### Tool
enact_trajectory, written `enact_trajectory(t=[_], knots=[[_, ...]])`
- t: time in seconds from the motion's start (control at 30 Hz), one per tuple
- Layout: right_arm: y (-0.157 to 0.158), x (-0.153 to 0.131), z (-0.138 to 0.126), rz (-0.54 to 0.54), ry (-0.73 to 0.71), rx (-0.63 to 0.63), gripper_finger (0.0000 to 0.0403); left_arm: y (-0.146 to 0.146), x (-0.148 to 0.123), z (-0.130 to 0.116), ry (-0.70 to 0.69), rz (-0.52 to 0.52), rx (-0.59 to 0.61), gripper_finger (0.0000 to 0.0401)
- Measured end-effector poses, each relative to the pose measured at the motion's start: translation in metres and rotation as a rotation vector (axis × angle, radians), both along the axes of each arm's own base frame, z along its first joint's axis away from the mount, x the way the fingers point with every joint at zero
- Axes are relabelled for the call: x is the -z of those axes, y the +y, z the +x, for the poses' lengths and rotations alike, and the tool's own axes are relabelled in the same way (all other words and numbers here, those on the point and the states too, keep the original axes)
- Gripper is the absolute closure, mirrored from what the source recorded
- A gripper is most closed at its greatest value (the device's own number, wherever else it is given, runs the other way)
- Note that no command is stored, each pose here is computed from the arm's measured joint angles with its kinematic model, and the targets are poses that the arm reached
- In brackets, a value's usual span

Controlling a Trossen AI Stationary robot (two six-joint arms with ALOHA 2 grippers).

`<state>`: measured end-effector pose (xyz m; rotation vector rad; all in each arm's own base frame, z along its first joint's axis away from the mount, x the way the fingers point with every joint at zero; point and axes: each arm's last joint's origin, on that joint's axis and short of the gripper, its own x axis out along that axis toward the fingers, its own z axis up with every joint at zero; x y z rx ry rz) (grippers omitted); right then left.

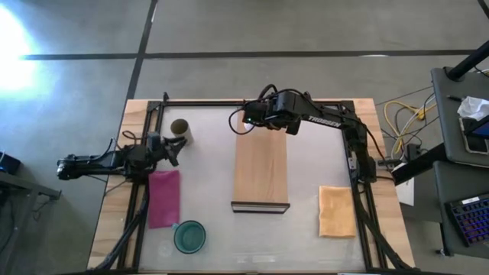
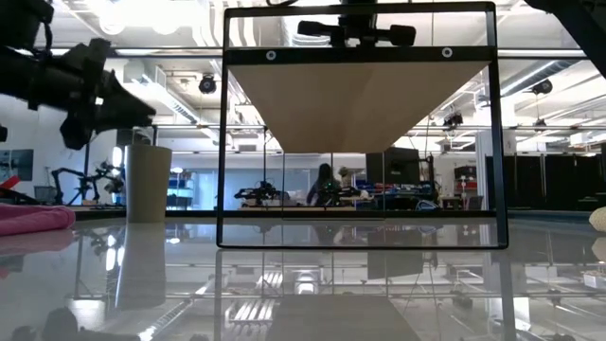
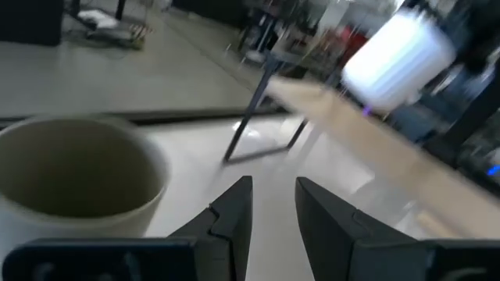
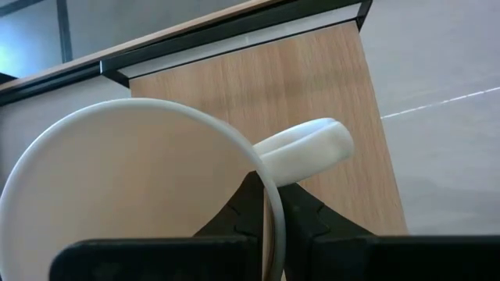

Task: Stack small to large cups/mugs on shelf
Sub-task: Put the white mug on the shelf

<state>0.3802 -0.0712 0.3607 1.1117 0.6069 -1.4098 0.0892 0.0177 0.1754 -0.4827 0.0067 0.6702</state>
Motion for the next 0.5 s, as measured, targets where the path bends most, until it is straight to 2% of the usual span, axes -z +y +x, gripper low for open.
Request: enact_trajectory(t=[0.17, 0.23, 0.27, 0.33, 0.4, 0.43, 0.5], knots=[[0.002, 0.0, 0.0, -0.002, 0.007, -0.017, 0.039, 0.0, -0.004, 0.001, -0.042, 0.02, -0.009, 0.0317], [0.002, 0.0, 0.0, -0.002, 0.007, -0.018, 0.039, 0.001, -0.01, 0.001, -0.115, 0.016, -0.043, 0.0317], [0.002, 0.0, 0.0, -0.003, 0.007, -0.02, 0.039, 0.001, -0.013, 0.001, -0.178, -0.023, -0.039, 0.0317], [0.002, 0.0, 0.0, -0.006, 0.01, -0.024, 0.039, -0.002, -0.023, 0.002, -0.254, -0.049, 0.089, 0.0317], [0.002, 0.0, 0.0, -0.006, 0.011, -0.025, 0.039, -0.008, -0.04, 0.004, -0.311, 0.093, 0.308, 0.0317], [0.002, 0.0, 0.0, -0.007, 0.012, -0.027, 0.039, -0.009, -0.049, 0.004, -0.333, 0.17, 0.35, 0.0317], [0.001, 0.0, 0.0, -0.009, 0.015, -0.032, 0.039, -0.009, -0.061, 0.01, -0.273, 0.312, 0.351, 0.0317]])
